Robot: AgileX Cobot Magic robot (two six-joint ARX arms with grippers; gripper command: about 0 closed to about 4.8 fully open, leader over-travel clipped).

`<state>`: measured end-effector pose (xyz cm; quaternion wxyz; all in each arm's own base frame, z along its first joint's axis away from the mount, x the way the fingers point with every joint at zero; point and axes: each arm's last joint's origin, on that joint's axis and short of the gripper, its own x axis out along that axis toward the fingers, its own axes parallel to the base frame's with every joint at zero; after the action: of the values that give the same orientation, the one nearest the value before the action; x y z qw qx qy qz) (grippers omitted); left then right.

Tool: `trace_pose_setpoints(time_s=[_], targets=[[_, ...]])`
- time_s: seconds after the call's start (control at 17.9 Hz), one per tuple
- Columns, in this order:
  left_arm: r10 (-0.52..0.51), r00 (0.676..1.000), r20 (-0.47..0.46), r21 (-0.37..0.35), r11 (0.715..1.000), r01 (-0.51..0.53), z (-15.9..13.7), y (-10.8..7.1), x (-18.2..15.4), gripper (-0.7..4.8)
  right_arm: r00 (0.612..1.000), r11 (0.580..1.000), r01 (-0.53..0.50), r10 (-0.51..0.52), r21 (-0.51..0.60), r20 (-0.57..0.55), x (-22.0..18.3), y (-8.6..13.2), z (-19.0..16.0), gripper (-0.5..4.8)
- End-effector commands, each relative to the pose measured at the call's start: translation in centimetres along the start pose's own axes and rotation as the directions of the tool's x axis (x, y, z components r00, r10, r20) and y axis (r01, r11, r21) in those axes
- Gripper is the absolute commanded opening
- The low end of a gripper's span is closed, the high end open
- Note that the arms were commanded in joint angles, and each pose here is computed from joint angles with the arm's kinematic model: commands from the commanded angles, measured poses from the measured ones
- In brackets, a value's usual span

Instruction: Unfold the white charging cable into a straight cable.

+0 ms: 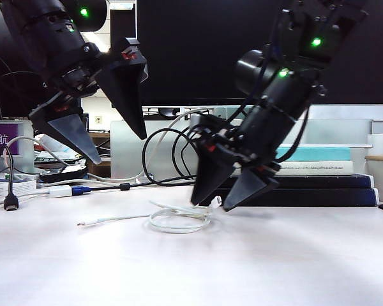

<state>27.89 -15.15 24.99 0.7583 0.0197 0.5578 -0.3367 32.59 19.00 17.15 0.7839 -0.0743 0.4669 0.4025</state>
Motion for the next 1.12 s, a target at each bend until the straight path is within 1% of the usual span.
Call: trace_pose_setpoints(time_s=[0.06, 0.17, 0.34, 0.45, 0.56, 0.61, 0.73, 0.84, 0.89, 1.01, 1.06, 1.12], targets=[[-0.008, 1.000, 0.014, 0.005, 1.000, 0.008, 0.2, -0.1, -0.2, 4.79, 0.999, 0.998, 0.033, -0.032, -0.056, 0.016, 1.1, 1.4, 0.5, 3.77], [-0.008, 1.000, 0.012, 0.003, 1.000, 0.008, 0.1, -0.1, -0.2, 4.79, 0.998, 0.996, 0.061, -0.061, -0.072, -0.001, 2.0, 1.6, 0.2, 3.77], [-0.007, 1.000, -0.015, -0.001, 1.000, 0.007, -0.1, -0.1, -0.2, 4.79, 0.989, 0.988, 0.137, -0.141, -0.076, -0.051, 3.5, 1.0, -0.5, 3.77], [-0.003, 1.000, -0.023, 0.005, 1.000, 0.003, -0.2, -0.1, -0.2, 4.79, 0.987, 0.986, 0.143, -0.149, -0.087, -0.058, 3.5, 1.0, -0.6, 3.77], [0.000, 1.000, -0.022, 0.007, 1.000, 0.000, -0.2, -0.1, -0.2, 4.79, 0.985, 0.987, 0.141, -0.148, -0.082, -0.089, 3.5, 1.0, -0.9, 3.76], [0.000, 1.000, -0.021, 0.014, 1.000, 0.000, -0.2, -0.1, -0.2, 4.79, 0.981, 0.986, 0.144, -0.153, -0.082, -0.117, 3.5, 1.0, -1.2, 3.55], [0.001, 1.000, -0.020, 0.015, 1.000, 0.000, -0.2, -0.1, -0.2, 4.79, 0.979, 0.984, 0.155, -0.165, -0.082, -0.123, 3.4, 1.0, -1.2, 3.54], [0.001, 1.000, -0.020, 0.018, 1.000, 0.000, -0.2, -0.1, -0.2, 4.79, 0.977, 0.985, 0.153, -0.162, -0.078, -0.139, 3.4, 1.0, -1.4, 2.74], [0.012, 1.000, -0.020, 0.019, 1.000, -0.011, -0.2, -0.1, -0.2, 4.79, 0.975, 0.986, 0.148, -0.158, -0.075, -0.155, 3.5, 1.0, -1.6, 2.73], [0.032, 0.999, -0.020, 0.023, 0.999, -0.032, -0.2, 0.0, -0.2, 4.79, 0.973, 0.987, 0.144, -0.155, -0.070, -0.173, 3.7, 1.0, -1.8, 2.41], [0.035, 0.999, -0.019, 0.023, 0.999, -0.035, -0.2, 0.0, -0.2, 4.79, 0.971, 0.988, 0.139, -0.149, -0.067, -0.187, 3.8, 0.9, -2.0, 1.73], [0.038, 0.999, -0.018, 0.028, 0.999, -0.038, -0.2, 0.0, -0.2, 4.79, 0.970, 0.988, 0.137, -0.147, -0.066, -0.194, 4.1, 0.9, -2.1, 1.29]])
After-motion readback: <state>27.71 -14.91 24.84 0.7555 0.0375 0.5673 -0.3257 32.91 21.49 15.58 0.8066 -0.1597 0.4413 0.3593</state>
